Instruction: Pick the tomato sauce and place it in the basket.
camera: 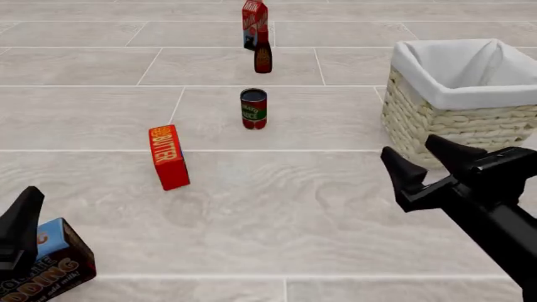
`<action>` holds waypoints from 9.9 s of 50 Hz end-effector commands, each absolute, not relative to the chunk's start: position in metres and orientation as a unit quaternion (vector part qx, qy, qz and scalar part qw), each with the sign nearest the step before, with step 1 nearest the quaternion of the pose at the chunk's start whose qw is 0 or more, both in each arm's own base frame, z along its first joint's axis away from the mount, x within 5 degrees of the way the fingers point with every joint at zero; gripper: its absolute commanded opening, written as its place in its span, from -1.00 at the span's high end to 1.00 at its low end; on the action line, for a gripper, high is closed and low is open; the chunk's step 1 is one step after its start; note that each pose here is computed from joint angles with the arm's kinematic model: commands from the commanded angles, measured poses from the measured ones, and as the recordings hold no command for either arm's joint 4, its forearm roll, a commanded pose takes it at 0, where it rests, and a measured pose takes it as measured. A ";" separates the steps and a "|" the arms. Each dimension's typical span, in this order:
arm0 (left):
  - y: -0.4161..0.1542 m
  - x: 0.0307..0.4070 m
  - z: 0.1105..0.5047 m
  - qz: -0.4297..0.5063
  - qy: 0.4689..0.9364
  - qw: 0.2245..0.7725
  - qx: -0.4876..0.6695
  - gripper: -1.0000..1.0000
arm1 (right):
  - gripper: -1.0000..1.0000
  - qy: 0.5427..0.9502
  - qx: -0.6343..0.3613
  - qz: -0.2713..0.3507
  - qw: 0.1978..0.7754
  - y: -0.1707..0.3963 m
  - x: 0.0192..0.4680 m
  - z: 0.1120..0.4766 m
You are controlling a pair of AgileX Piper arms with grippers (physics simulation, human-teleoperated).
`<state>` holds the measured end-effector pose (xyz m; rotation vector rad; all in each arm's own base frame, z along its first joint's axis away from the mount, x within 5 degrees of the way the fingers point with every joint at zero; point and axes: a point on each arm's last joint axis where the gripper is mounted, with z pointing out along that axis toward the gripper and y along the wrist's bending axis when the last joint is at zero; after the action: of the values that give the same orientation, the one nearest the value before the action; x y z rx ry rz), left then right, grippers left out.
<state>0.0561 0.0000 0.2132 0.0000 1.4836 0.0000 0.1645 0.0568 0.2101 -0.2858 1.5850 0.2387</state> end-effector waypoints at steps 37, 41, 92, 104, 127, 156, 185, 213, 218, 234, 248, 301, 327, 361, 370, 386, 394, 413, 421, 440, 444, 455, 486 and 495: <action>0.000 0.056 0.213 0.000 0.676 0.737 0.000 -1.00 | -1.00 0.725 -0.151 0.123 0.661 0.094 0.230 0.193; 0.000 0.056 0.213 0.000 0.676 0.737 0.000 -1.00 | -1.00 0.723 -0.159 0.125 0.660 0.100 0.234 0.194; 0.000 0.056 0.213 0.000 0.676 0.737 0.000 -1.00 | -1.00 0.742 -0.179 0.128 0.633 0.144 0.310 0.178; 0.000 0.056 0.213 0.000 0.676 0.737 0.000 -1.00 | -1.00 0.744 -0.187 0.123 0.630 0.151 0.322 0.171; 0.000 0.056 0.213 0.000 0.676 0.737 0.000 -1.00 | -1.00 0.746 -0.196 0.112 0.627 0.164 0.354 0.163; 0.000 0.056 0.213 0.000 0.676 0.737 0.000 -1.00 | -1.00 0.745 -0.202 0.117 0.625 0.184 0.379 0.157; 0.000 0.056 0.213 0.000 0.676 0.737 0.000 -1.00 | -1.00 0.743 -0.209 0.123 0.624 0.205 0.404 0.153; 0.000 0.056 0.213 0.000 0.676 0.737 0.000 -1.00 | -1.00 0.746 -0.206 0.131 0.619 0.220 0.425 0.142; 0.000 0.056 0.213 0.000 0.676 0.737 0.000 -1.00 | -1.00 0.744 -0.208 0.132 0.621 0.223 0.425 0.146; 0.000 0.056 0.213 0.000 0.676 0.737 0.000 -1.00 | -1.00 0.744 -0.210 0.135 0.620 0.230 0.431 0.143; 0.000 0.056 0.213 0.000 0.676 0.737 0.000 -1.00 | -1.00 0.748 -0.208 0.139 0.615 0.236 0.439 0.133; 0.000 0.056 0.213 0.000 0.676 0.737 0.000 -1.00 | -1.00 0.757 -0.192 0.159 0.604 0.257 0.464 0.104; 0.000 0.056 0.213 0.000 0.676 0.737 0.000 -1.00 | -1.00 0.759 -0.175 0.160 0.607 0.251 0.477 0.102; 0.000 0.056 0.213 0.000 0.676 0.737 0.000 -1.00 | -1.00 0.770 -0.178 0.161 0.591 0.262 0.487 0.088; 0.000 0.056 0.213 0.000 0.676 0.737 0.000 -1.00 | -1.00 0.774 -0.179 0.161 0.586 0.264 0.489 0.081; 0.000 0.056 0.213 0.000 0.676 0.737 0.000 -1.00 | -1.00 0.778 -0.182 0.158 0.580 0.266 0.492 0.076; 0.000 0.056 0.213 0.000 0.676 0.737 0.000 -1.00 | -1.00 0.778 -0.183 0.157 0.580 0.267 0.495 0.079; 0.000 0.056 0.213 0.000 0.676 0.737 0.000 -1.00 | -1.00 0.779 -0.183 0.158 0.578 0.270 0.496 0.075; 0.000 0.056 0.213 0.000 0.676 0.737 0.000 -1.00 | -1.00 0.780 -0.183 0.158 0.577 0.270 0.498 0.072; 0.000 0.056 0.213 0.000 0.676 0.737 0.000 -1.00 | -1.00 0.781 -0.178 0.159 0.577 0.270 0.503 0.074; 0.000 0.056 0.213 0.000 0.676 0.737 0.000 -1.00 | -1.00 0.782 -0.178 0.160 0.576 0.271 0.504 0.074; 0.000 0.056 0.213 0.000 0.676 0.737 0.000 -1.00 | -1.00 0.783 -0.179 0.163 0.573 0.276 0.503 0.073; 0.000 0.056 0.213 0.000 0.676 0.737 0.000 -1.00 | -1.00 0.785 -0.176 0.165 0.571 0.280 0.509 0.068; 0.000 0.056 0.213 0.000 0.676 0.737 0.000 -1.00 | 1.00 0.779 -0.176 0.178 0.576 0.282 0.492 0.073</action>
<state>0.0561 0.0000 0.2132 0.0000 1.4836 0.0000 0.5034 0.2782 0.0685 -0.4192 1.8343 0.3863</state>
